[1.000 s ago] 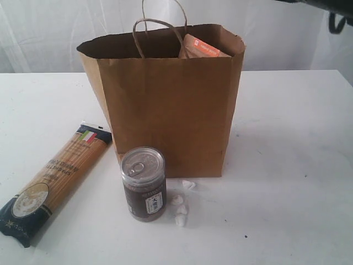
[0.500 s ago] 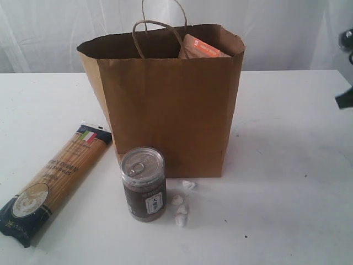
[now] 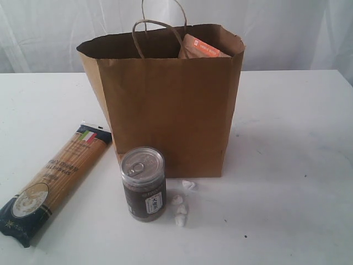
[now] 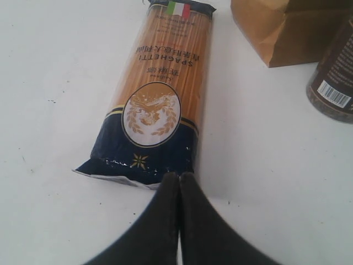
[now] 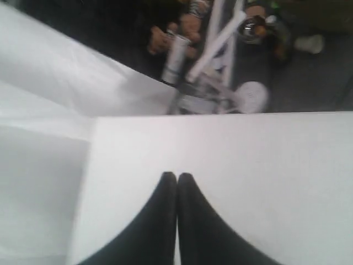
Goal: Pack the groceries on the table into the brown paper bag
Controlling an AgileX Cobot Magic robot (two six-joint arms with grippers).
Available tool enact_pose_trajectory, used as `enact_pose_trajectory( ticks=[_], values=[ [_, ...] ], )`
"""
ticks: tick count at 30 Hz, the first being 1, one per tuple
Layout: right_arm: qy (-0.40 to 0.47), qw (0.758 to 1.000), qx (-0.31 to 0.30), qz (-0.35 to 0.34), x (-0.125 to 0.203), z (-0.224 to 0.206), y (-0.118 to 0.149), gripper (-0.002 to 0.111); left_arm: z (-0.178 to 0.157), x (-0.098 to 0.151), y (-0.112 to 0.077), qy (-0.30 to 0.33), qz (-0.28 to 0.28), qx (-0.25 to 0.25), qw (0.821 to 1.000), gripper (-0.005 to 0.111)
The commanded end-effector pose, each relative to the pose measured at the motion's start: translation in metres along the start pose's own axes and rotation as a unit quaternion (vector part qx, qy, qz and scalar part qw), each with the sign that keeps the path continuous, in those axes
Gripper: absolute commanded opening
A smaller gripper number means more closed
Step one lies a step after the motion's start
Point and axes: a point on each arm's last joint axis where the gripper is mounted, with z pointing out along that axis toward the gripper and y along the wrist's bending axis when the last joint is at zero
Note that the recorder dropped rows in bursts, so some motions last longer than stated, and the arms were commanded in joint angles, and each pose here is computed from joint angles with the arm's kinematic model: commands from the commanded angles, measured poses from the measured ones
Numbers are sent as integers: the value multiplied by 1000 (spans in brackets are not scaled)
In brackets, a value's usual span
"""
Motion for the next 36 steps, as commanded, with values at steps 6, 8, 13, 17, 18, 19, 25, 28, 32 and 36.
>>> enact_pose_trajectory(
  ticks=[6,8,13,17,18,19,25,28,32,36],
  values=[
    [66,867,-352,-347,4,-30,58,0,0,2,-1,6,-3,5,1000,0],
    [61,855,-331,-395,2,-35,54,0,0,2,-1,6,-3,5,1000,0],
    [-17,773,-330,-541,-14,-79,56,0,0,2,-1,6,-3,5,1000,0],
    [-80,686,-397,-604,-13,-133,61,0,0,2,-1,6,-3,5,1000,0],
    [-89,677,-414,-602,-12,-144,60,0,0,2,-1,6,-3,5,1000,0],
    [-95,669,-425,-602,-11,-152,59,0,0,2,-1,6,-3,5,1000,0],
    [-138,565,-475,-660,1,-195,33,0,0,2,-1,6,-3,5,1000,0],
    [-155,541,-513,-648,3,-215,21,0,0,2,-1,6,-3,5,1000,0],
    [-194,560,-499,-633,-7,-226,9,0,0,2,-1,6,-3,5,1000,0],
    [-202,622,-491,-576,-18,-235,-2,0,0,2,-1,6,-3,5,1000,0]
  ],
)
